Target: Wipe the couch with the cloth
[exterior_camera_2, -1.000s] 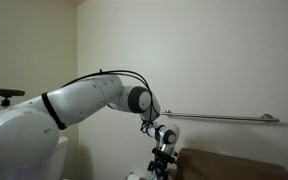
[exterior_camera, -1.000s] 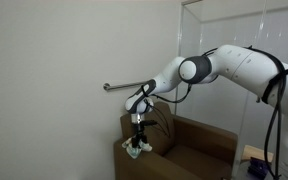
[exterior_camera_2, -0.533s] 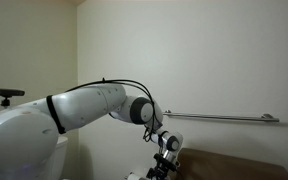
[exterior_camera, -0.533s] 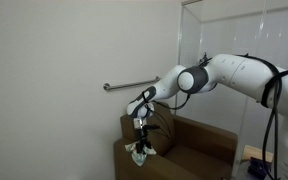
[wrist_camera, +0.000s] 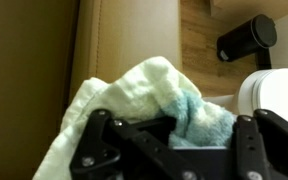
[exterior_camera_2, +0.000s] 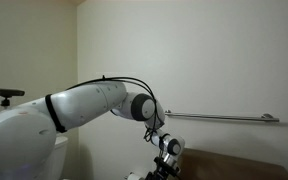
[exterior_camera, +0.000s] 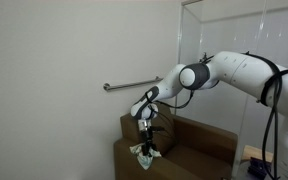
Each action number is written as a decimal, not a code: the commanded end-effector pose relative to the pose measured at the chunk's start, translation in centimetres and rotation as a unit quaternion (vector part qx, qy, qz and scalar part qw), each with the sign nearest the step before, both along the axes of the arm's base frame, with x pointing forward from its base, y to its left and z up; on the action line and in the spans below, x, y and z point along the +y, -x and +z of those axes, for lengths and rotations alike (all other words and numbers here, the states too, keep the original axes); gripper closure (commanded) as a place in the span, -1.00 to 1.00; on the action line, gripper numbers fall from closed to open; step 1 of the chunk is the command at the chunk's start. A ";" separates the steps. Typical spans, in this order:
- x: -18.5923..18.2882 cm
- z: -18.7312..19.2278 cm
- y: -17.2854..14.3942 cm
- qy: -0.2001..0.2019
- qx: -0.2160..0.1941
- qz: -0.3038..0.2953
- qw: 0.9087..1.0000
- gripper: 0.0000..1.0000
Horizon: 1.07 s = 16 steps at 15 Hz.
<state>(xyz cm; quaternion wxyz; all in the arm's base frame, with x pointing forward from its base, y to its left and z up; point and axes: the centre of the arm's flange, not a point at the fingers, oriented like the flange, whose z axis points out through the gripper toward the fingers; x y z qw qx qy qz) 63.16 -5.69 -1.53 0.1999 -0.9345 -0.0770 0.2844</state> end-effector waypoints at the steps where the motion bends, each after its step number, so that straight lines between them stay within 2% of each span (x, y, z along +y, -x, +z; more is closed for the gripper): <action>1: -0.2 -0.8 8.2 -0.025 0.034 -0.002 0.999 0.89; 6: -0.4 -0.9 12.5 -0.024 0.056 -0.016 0.998 0.90; 10: -0.6 -1.5 13.8 -0.031 0.074 -0.011 0.997 0.90; 12: -0.9 -1.8 12.9 -0.042 0.070 0.002 0.997 0.90; 16: -0.6 -1.6 9.4 -0.027 0.040 0.008 0.999 0.90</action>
